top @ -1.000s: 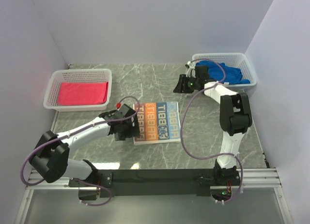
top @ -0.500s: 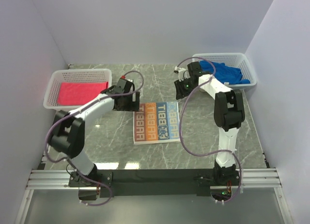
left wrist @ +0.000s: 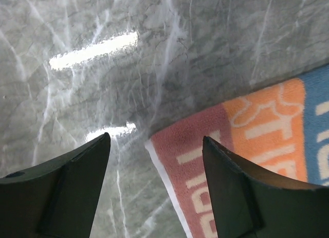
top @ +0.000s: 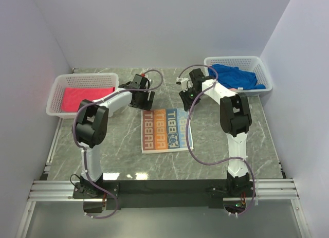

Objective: Fold and stack the towels
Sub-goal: Fold the towel

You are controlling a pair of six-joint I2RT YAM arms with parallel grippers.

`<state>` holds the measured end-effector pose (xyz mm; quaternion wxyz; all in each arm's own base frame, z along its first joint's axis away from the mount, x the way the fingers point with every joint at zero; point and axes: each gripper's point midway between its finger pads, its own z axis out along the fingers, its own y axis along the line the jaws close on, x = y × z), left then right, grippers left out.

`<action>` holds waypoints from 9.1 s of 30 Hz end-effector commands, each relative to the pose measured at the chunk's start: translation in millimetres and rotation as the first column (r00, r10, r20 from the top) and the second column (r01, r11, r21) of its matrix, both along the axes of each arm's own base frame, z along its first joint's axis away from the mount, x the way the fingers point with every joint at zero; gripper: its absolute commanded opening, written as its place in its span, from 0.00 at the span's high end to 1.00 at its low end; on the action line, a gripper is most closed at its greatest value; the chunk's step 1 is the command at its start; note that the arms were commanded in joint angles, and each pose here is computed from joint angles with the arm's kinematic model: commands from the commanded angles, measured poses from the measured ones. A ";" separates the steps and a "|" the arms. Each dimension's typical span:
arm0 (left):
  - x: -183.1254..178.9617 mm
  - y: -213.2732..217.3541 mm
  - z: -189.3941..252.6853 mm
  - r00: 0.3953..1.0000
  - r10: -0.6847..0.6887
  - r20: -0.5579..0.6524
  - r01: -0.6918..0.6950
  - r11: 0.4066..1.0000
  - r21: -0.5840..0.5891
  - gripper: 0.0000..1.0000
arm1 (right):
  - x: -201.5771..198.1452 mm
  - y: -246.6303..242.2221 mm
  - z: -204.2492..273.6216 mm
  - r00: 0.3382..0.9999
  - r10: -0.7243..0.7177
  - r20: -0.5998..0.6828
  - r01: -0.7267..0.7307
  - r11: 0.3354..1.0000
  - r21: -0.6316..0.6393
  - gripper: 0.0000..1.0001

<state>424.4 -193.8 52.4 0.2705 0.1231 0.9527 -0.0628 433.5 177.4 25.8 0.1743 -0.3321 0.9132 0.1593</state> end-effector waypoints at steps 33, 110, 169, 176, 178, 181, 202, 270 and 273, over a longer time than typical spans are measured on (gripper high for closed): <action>0.0 18.6 -67.5 0.984 -0.041 -0.175 0.037 0.999 -0.026 0.40 | -9.8 -2.0 -15.8 0.998 0.069 -0.006 -0.069 0.990 -0.120 1.00; 11.7 29.3 6.2 0.979 0.134 0.154 -0.140 0.990 0.029 0.99 | 35.4 -1.3 61.8 0.935 -0.097 0.340 0.112 0.993 -0.023 1.00; -184.0 -0.6 -5.5 0.976 0.209 -0.058 -0.217 0.945 -0.246 0.99 | -144.4 -43.5 28.7 0.854 -0.509 0.106 0.507 0.861 0.044 1.00; -177.5 12.6 -14.5 0.964 0.264 -0.039 -0.267 0.951 -0.159 0.99 | -152.1 -41.9 21.3 0.861 -0.503 0.072 0.502 0.864 0.030 1.00; -172.8 12.2 -9.0 0.963 0.269 -0.024 -0.270 0.950 -0.156 0.99 | -154.4 -42.5 21.4 0.861 -0.504 0.069 0.504 0.863 0.027 1.00; -168.2 11.7 -4.0 0.962 0.272 -0.011 -0.270 0.952 -0.147 0.99 | -157.7 -43.3 19.4 0.856 -0.514 0.056 0.513 0.858 0.023 1.00; -184.2 -1.3 29.7 0.974 0.225 -0.010 -0.223 0.958 -0.183 0.24 | -177.2 -20.3 72.1 0.882 -0.466 0.062 0.457 0.881 0.123 0.45; -222.7 -12.4 -53.1 0.877 0.415 -0.243 -0.473 0.838 -0.274 0.50 | -206.6 -10.9 -18.8 0.529 -0.765 -0.367 0.836 0.397 0.379 0.60; -219.2 -18.3 -41.9 0.881 0.405 -0.243 -0.466 0.833 -0.300 0.46 | -200.2 -15.6 -12.5 0.535 -0.773 -0.341 0.829 0.401 0.391 0.60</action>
